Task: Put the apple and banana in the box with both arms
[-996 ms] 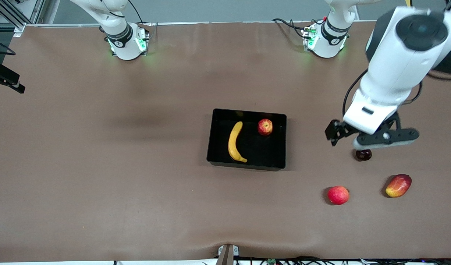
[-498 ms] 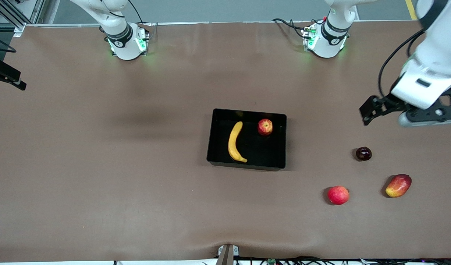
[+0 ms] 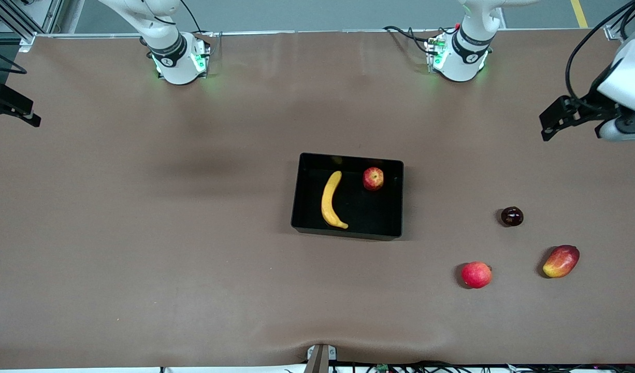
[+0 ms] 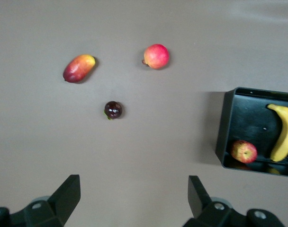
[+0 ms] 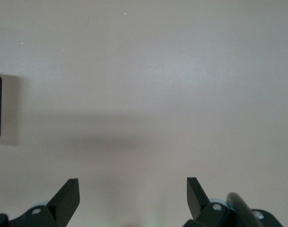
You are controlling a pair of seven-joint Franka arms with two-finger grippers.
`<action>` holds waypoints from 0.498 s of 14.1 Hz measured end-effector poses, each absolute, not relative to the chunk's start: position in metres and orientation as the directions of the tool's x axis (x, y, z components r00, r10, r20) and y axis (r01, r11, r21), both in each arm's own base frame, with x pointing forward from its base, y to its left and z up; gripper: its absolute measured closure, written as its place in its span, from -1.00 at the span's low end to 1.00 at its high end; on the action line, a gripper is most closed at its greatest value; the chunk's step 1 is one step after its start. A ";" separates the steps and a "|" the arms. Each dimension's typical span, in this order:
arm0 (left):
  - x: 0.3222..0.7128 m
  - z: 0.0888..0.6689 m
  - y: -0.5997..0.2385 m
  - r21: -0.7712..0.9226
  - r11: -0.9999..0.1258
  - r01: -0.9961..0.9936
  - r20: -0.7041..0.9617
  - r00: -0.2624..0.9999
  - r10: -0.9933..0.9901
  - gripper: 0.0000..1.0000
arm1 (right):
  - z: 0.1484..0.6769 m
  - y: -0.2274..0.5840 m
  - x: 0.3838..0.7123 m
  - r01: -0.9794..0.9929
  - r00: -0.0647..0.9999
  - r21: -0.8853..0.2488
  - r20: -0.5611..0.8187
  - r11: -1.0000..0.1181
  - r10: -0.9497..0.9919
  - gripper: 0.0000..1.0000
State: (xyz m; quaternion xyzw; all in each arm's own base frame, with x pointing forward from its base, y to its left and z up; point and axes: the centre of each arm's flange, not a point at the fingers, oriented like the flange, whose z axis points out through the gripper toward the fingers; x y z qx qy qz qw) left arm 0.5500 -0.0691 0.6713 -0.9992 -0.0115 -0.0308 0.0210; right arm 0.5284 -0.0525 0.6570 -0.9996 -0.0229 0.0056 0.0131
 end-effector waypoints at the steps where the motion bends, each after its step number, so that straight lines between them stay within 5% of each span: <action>1: 0.546 0.672 -0.062 -0.030 -0.999 0.035 0.059 0.998 0.033 -1.00 | 0.657 -0.049 0.529 0.052 0.999 -0.026 -0.011 -0.998 0.052 -1.00; 7: 0.527 0.680 -0.050 -0.032 -0.998 0.056 0.066 0.996 0.054 -1.00 | 0.657 -0.045 0.529 0.060 0.998 -0.027 -0.012 -0.998 0.060 -1.00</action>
